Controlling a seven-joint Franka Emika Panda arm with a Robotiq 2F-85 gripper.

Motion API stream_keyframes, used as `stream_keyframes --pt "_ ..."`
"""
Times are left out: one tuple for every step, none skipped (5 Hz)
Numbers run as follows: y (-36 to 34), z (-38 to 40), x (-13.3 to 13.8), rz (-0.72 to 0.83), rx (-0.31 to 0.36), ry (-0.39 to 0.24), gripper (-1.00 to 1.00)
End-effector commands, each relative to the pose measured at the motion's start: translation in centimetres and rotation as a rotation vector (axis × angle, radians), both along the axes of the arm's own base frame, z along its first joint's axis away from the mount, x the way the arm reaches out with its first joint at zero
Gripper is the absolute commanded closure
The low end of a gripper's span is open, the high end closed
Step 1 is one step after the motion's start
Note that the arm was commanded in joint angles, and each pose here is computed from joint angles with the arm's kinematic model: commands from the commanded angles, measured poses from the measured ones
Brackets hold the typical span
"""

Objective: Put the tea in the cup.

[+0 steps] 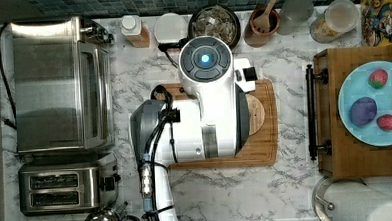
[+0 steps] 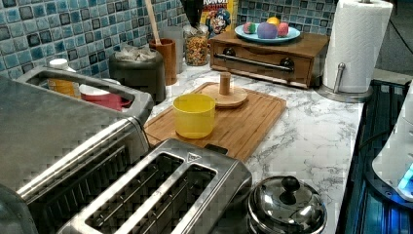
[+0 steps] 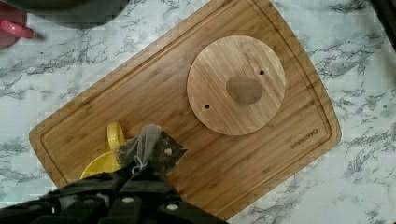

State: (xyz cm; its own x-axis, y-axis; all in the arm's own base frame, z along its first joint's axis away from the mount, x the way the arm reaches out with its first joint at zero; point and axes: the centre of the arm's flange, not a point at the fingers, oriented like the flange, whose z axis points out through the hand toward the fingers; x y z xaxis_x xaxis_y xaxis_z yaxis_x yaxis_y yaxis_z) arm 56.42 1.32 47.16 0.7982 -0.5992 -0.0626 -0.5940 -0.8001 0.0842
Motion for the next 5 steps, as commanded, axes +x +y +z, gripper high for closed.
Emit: stream_keyframes --pt "0.0 0.0 0.0 0.001 0.000 -0.001 1.00" --pt "2.2 -0.8 -0.5 0.110 0.045 -0.014 1.00" --pt "5.6 -2.0 -1.9 0.248 0.057 -0.006 1.00" --pt "8.4 -2.7 -3.6 0.393 0.069 -0.026 1.00" --pt "9.2 -3.8 -3.6 0.425 0.087 0.020 1.00"
